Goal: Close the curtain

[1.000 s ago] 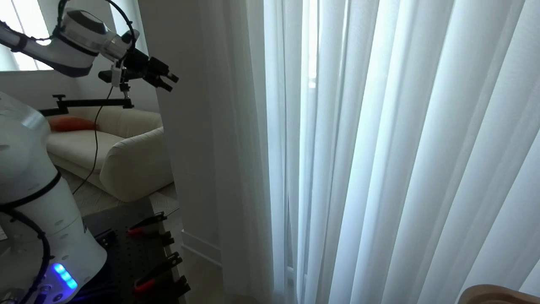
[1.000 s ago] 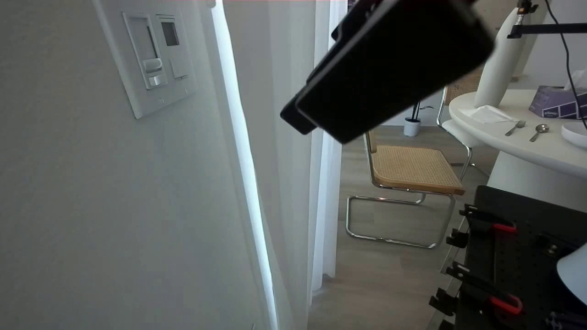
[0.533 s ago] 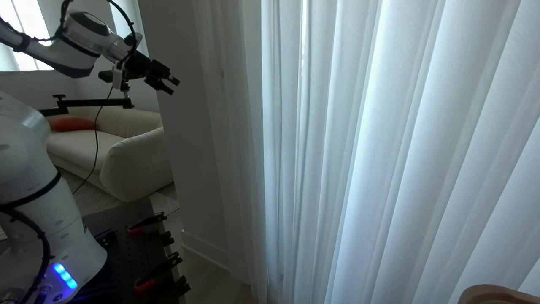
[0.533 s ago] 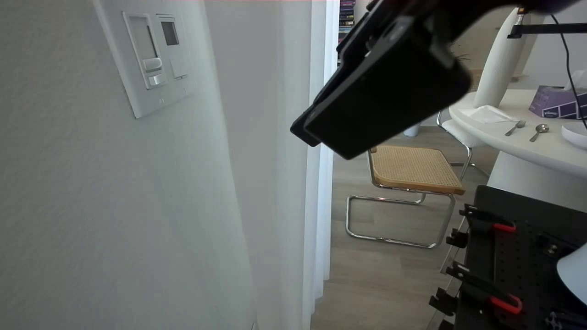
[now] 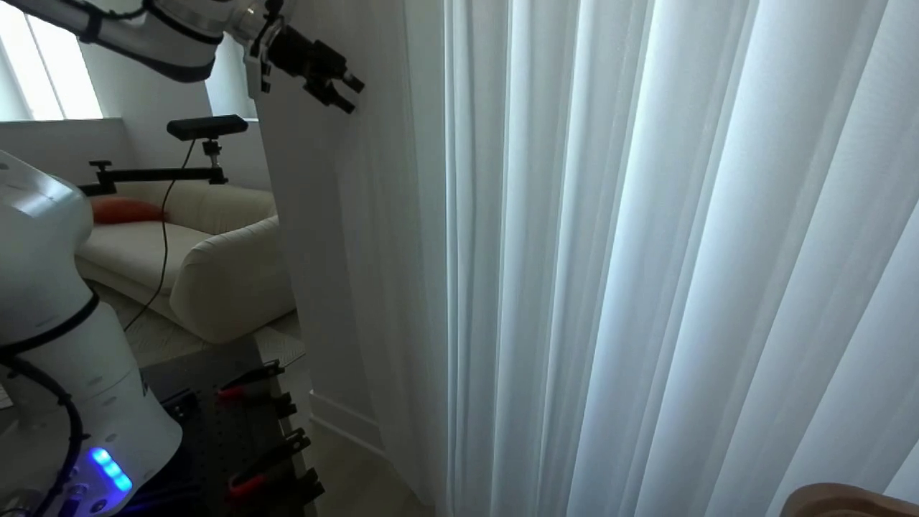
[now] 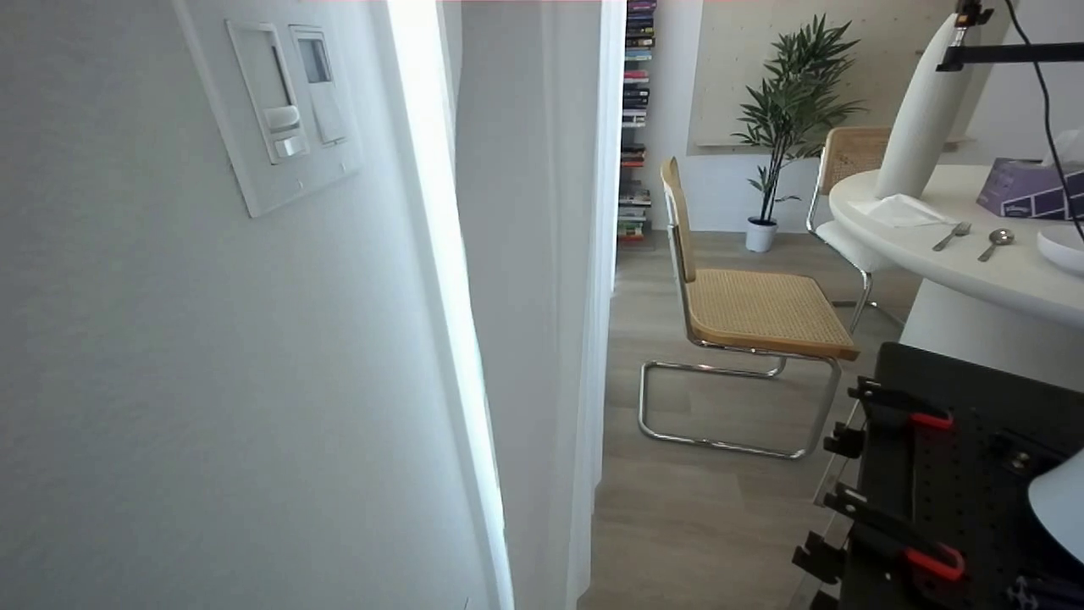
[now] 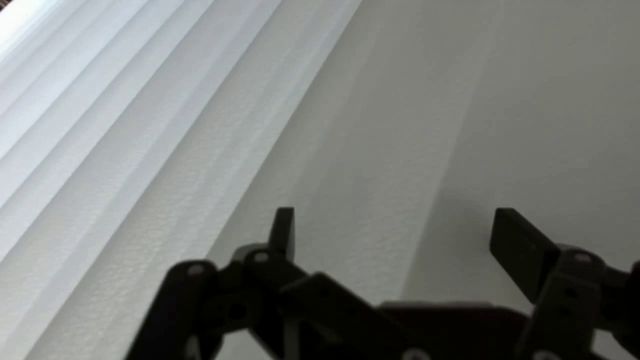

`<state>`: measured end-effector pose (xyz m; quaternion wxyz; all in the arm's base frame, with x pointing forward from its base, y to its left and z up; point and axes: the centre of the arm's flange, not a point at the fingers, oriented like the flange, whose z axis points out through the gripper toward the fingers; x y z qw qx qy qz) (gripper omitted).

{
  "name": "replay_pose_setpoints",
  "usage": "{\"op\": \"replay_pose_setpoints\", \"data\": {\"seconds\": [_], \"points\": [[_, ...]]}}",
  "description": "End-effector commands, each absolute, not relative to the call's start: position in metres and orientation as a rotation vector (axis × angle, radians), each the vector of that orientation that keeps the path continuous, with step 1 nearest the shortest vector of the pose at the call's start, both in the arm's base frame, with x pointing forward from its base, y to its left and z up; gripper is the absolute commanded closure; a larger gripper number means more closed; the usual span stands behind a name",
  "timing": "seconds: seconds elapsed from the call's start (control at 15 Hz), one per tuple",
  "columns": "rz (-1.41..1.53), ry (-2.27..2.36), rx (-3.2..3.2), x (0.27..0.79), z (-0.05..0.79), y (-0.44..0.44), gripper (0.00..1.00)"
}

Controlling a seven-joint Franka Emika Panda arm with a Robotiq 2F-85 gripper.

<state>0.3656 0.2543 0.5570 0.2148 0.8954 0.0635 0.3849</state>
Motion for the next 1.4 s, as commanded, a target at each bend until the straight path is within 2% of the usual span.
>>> {"op": "replay_pose_setpoints", "data": {"seconds": [0.0,0.2,0.73,0.8,1.33], "points": [[1.010,0.108,2.492,0.428,0.593,0.216,0.00],[0.874,0.040,2.544,0.456,0.611,0.173,0.00],[0.191,0.012,2.657,0.493,0.662,0.048,0.00],[0.311,-0.012,2.626,0.470,0.637,0.061,0.00],[0.219,0.013,2.648,0.483,0.643,0.048,0.00]]}}
